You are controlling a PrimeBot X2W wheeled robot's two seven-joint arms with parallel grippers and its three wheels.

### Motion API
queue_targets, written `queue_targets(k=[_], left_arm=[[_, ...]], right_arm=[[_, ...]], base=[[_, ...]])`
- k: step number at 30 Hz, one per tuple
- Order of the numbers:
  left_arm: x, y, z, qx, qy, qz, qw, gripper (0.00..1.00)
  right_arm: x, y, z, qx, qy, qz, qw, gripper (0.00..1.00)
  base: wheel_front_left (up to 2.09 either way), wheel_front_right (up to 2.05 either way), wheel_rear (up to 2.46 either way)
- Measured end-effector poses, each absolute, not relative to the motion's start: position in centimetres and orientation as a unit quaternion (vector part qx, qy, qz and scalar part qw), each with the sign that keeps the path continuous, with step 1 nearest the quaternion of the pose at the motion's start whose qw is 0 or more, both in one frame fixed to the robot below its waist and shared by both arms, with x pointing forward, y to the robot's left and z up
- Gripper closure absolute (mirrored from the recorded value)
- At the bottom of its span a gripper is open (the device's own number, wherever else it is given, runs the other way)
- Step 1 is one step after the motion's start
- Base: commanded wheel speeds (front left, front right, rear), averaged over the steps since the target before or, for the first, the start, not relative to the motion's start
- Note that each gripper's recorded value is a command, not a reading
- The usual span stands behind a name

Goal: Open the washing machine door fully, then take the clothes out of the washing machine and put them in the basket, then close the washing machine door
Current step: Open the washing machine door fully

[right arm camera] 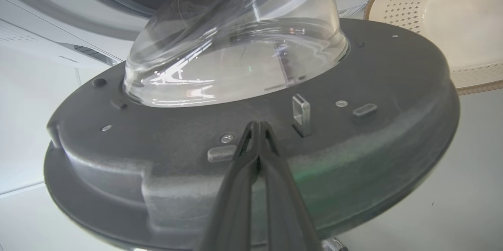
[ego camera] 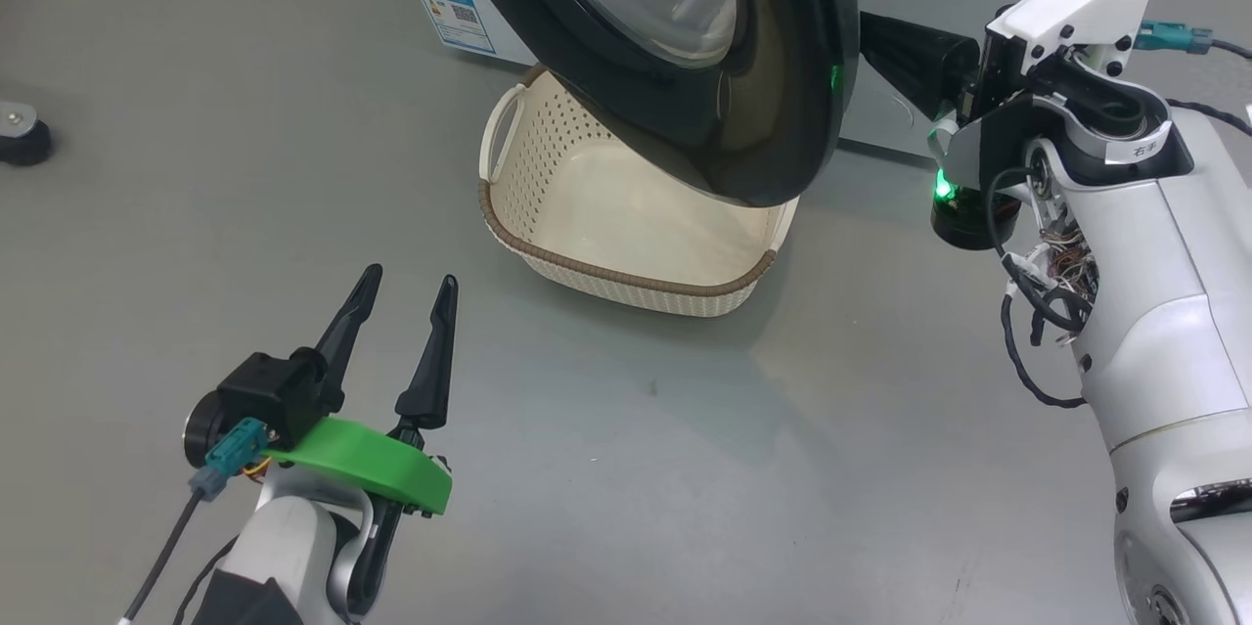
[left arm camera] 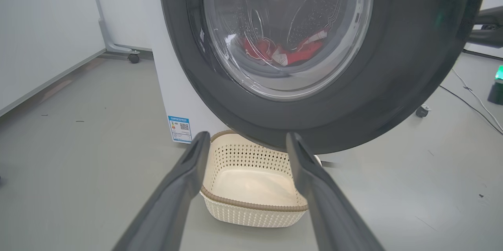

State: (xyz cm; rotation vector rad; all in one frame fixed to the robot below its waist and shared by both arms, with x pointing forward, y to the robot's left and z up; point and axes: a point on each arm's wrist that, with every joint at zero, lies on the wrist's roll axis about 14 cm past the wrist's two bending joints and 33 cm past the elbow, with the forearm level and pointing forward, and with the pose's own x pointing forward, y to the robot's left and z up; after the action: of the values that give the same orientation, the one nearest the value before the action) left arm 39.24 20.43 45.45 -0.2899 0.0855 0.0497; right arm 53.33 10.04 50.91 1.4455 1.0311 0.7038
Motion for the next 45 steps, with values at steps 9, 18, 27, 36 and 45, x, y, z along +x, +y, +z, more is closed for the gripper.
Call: queue_targets(k=[9, 18, 27, 36, 45], left_arm=[[39.0, 20.3, 45.4, -0.145, 0.044, 0.024, 0.988, 0.00], [38.8, 20.4, 45.4, -0.145, 0.044, 0.026, 0.988, 0.00], [38.7, 20.5, 45.6, -0.143, 0.041, 0.026, 0.989, 0.00], [38.5, 20.6, 45.6, -0.142, 0.041, 0.028, 0.989, 0.00], [38.3, 20.8, 45.9, -0.141, 0.038, 0.032, 0.989, 0.00]], right_arm=[[51.2, 11.7, 51.0, 0.609, 0.463, 0.327, 0.555, 1.00], [48.7, 13.7, 51.2, 0.593, 0.487, 0.359, 0.531, 1.00], [46.4, 15.4, 51.9, 0.590, 0.502, 0.381, 0.504, 1.00], [44.0, 16.9, 51.8, 0.580, 0.522, 0.396, 0.484, 1.00], [41.4, 18.4, 52.4, 0.575, 0.539, 0.414, 0.456, 1.00]], base=[[0.00, 0.00, 0.00], [0.00, 0.00, 0.00], [0.00, 0.00, 0.00], [0.00, 0.00, 0.00], [0.00, 0.00, 0.00]])
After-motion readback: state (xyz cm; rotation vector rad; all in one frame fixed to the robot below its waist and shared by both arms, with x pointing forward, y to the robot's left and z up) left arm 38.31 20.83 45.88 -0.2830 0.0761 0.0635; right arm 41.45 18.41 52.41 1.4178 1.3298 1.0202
